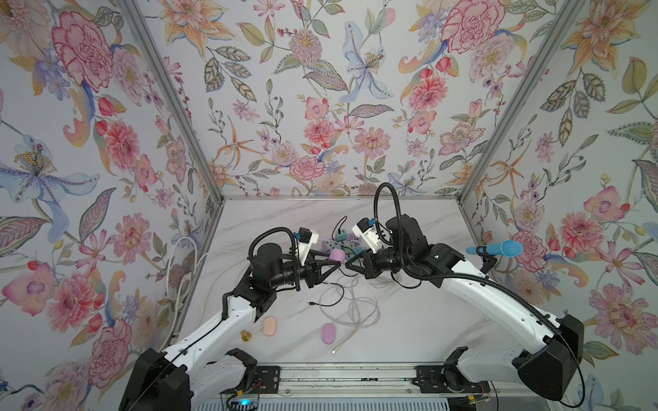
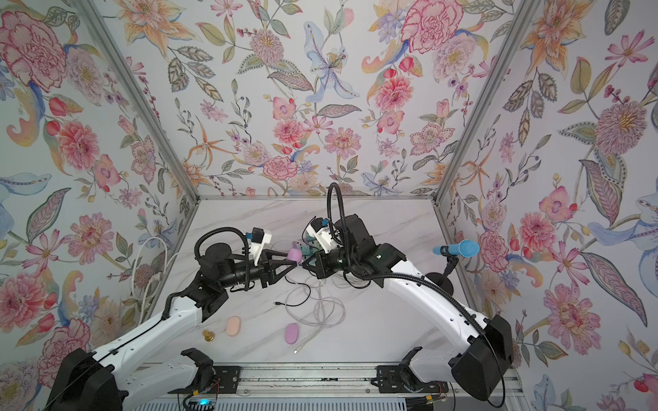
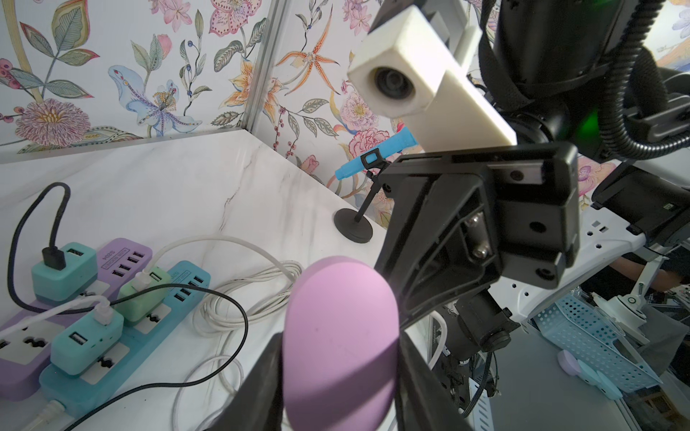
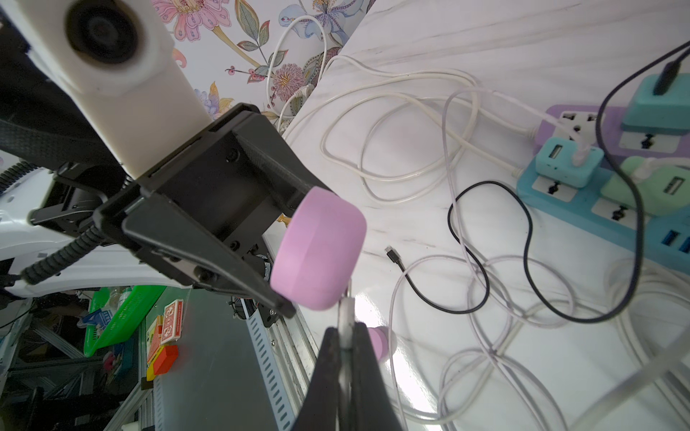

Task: Charge the bluetooth headset
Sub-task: Pick up the bluetooth headset from the center of the board, then insert the charging cable into the bluetooth headset.

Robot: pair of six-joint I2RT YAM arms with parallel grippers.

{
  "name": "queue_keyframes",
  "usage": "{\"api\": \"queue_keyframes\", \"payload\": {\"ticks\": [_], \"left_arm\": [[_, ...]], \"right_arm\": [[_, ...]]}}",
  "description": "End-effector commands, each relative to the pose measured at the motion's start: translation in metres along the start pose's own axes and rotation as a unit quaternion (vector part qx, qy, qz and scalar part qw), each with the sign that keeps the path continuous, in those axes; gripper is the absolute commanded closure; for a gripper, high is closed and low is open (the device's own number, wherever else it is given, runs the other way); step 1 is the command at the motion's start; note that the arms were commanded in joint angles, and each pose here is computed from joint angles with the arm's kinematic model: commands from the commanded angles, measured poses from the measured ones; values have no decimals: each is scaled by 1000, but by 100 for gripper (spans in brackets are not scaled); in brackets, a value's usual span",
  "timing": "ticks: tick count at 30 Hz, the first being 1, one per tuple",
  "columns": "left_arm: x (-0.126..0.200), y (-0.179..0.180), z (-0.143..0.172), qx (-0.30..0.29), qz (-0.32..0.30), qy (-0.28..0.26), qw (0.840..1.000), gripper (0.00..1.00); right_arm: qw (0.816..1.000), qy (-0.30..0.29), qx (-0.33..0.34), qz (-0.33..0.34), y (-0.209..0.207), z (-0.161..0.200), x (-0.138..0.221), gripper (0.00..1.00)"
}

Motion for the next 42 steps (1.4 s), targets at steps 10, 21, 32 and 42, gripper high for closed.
{"api": "queue_keyframes", "payload": {"ticks": [10,21,32,42], "left_arm": [[2,3,-7,-3,0,-17,1000,100],[3,4,-6,5,-1,-17,1000,100],[6,5,-2,11,-3,-18,1000,100],[7,3,1,13,1,-15,1000,100]], "right_arm": [[999,-22,3,-27,15,0,17,100],[1000,-14,-2,-23,13,2,12,100],[1000,-10,7,-24,18,-3,3,100],[1000,-18,-8,-2,7,-7,5,100]]}}
Point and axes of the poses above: each gripper's point midway between its finger pads, its own x axis back along the fingers, its own y axis along the line the jaws close on, z = x × y, the point moved 6 cm from there along x, back along the fingers, and after that the axes turned 7 degrees about x, right-handed, at the moved point
